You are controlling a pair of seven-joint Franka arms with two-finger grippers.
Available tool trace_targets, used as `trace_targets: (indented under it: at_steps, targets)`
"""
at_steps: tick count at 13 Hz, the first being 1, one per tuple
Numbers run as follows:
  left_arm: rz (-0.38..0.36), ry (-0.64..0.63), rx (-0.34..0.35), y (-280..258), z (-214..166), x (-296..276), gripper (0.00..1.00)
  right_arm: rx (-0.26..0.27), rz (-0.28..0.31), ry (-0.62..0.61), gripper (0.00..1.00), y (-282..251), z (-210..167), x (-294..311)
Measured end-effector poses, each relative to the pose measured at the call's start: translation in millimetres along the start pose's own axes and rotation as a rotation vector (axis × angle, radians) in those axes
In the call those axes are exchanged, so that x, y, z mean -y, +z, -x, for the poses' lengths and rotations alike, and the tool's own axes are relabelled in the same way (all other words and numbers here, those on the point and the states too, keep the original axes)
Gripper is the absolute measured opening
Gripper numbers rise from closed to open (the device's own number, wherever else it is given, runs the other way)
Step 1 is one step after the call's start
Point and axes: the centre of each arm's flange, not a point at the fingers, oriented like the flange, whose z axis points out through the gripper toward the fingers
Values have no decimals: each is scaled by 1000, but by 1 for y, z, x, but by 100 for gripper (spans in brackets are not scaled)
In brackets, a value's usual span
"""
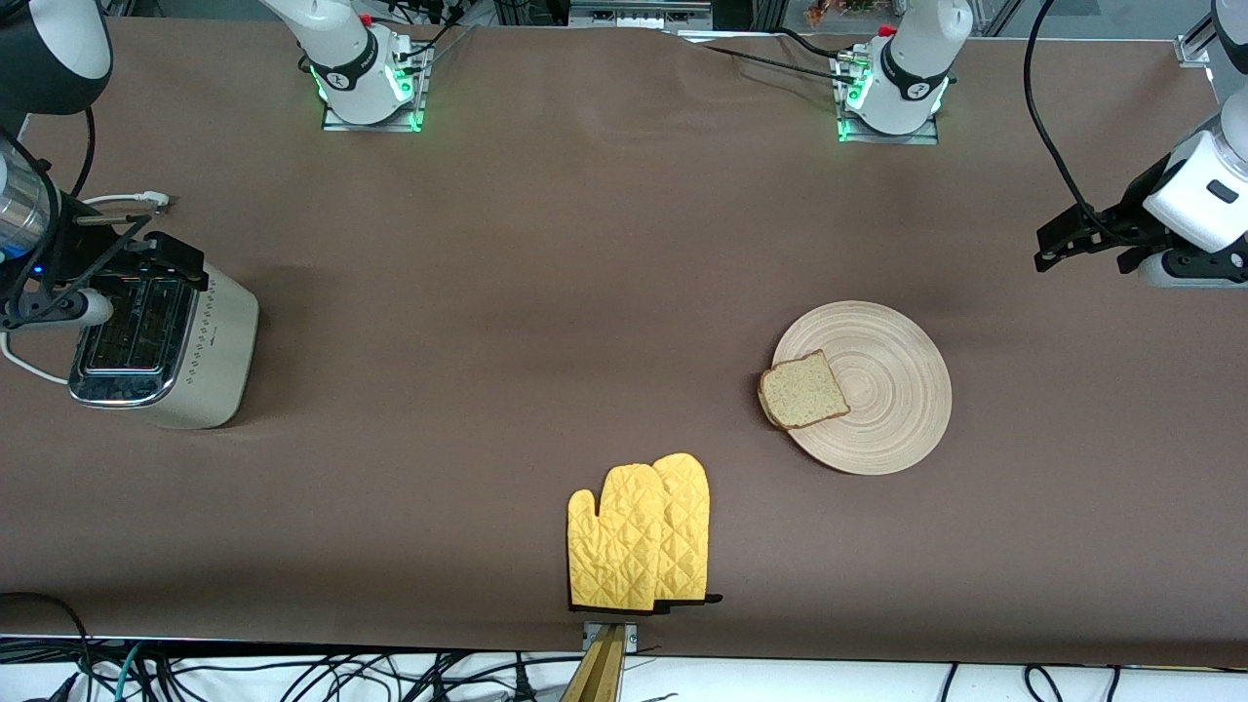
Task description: Move plate and put bread in toaster
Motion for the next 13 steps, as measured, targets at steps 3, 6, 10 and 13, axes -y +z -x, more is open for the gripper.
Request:
trace_targets:
  at_steps: [3, 6, 10, 13]
  targets:
    - [0, 0, 0, 0, 0, 0, 100, 0, 0, 1, 100, 0, 0, 0]
    - [0, 0, 1, 0, 0, 0, 100, 0, 0, 1, 100, 0, 0, 0]
    - [0, -1, 3, 1, -1, 0, 100, 1, 0, 1, 100, 0, 0, 0]
    - [0, -1, 7, 4, -2, 0, 100, 1, 0, 1, 100, 0, 0, 0]
